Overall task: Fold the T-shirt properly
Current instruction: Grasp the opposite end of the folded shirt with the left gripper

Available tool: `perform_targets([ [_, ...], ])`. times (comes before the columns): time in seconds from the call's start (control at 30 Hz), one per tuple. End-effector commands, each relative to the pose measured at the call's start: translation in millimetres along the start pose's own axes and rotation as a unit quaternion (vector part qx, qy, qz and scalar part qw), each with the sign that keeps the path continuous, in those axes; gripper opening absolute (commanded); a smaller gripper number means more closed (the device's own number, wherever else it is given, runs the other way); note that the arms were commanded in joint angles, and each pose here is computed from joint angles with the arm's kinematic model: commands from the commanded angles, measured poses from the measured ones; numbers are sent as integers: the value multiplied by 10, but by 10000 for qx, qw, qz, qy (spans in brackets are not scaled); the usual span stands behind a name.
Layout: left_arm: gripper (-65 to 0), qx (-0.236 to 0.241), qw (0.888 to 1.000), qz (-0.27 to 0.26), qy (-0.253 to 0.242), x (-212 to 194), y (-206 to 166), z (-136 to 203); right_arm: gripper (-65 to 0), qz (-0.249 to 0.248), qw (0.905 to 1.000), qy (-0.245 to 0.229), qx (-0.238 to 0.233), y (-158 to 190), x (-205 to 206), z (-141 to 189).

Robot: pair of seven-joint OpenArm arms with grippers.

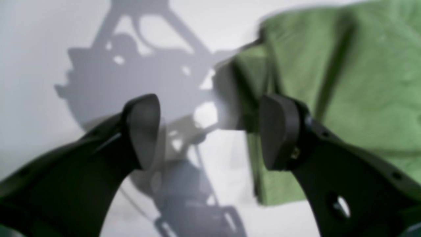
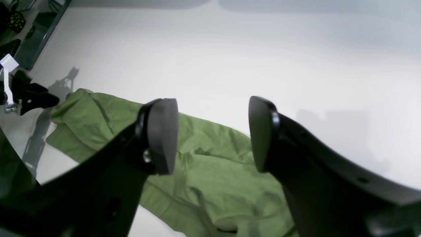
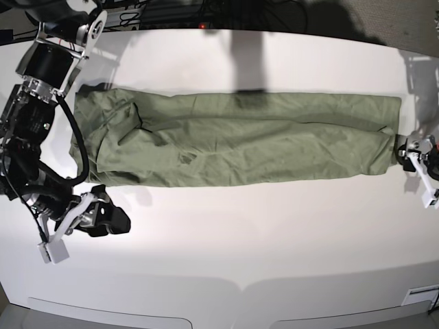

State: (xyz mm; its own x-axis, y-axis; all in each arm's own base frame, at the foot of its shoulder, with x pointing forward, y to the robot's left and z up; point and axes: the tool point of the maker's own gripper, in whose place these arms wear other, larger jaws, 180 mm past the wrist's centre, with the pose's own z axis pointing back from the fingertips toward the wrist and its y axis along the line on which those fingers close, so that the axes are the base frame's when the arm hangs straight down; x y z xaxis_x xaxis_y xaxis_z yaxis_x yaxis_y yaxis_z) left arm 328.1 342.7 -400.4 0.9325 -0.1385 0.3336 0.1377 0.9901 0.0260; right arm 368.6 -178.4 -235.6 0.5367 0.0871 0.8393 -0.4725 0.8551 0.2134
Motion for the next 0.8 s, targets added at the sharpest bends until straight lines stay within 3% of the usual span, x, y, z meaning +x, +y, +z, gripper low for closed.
perform_targets([
  [0.0, -193, 237, 9994, 160, -218, 155, 190, 158, -305, 176, 9995, -271, -3, 2, 196, 63],
  [0.13, -194, 286, 9989, 326, -184, 112, 332, 240, -305, 174, 9996, -215, 8, 5, 176, 62],
  [0.3, -195, -1005, 9925, 691, -85, -116, 47, 67, -305, 123, 9989, -196, 401, 147, 168, 68],
  [0.4, -195, -1750, 9783, 1108, -75, -314, -86, -44, -305, 113, 9984, -131, 545, 198, 144, 72],
  [0.6, -195, -2627, 9414, 2114, 65, -584, -252, -96, -305, 93, 9971, -235, 720, 261, 181, 81],
  [0.77, -195, -3408, 9118, 2280, 205, -573, -535, 23, -305, 93, 9970, -237, 725, 263, 181, 81],
])
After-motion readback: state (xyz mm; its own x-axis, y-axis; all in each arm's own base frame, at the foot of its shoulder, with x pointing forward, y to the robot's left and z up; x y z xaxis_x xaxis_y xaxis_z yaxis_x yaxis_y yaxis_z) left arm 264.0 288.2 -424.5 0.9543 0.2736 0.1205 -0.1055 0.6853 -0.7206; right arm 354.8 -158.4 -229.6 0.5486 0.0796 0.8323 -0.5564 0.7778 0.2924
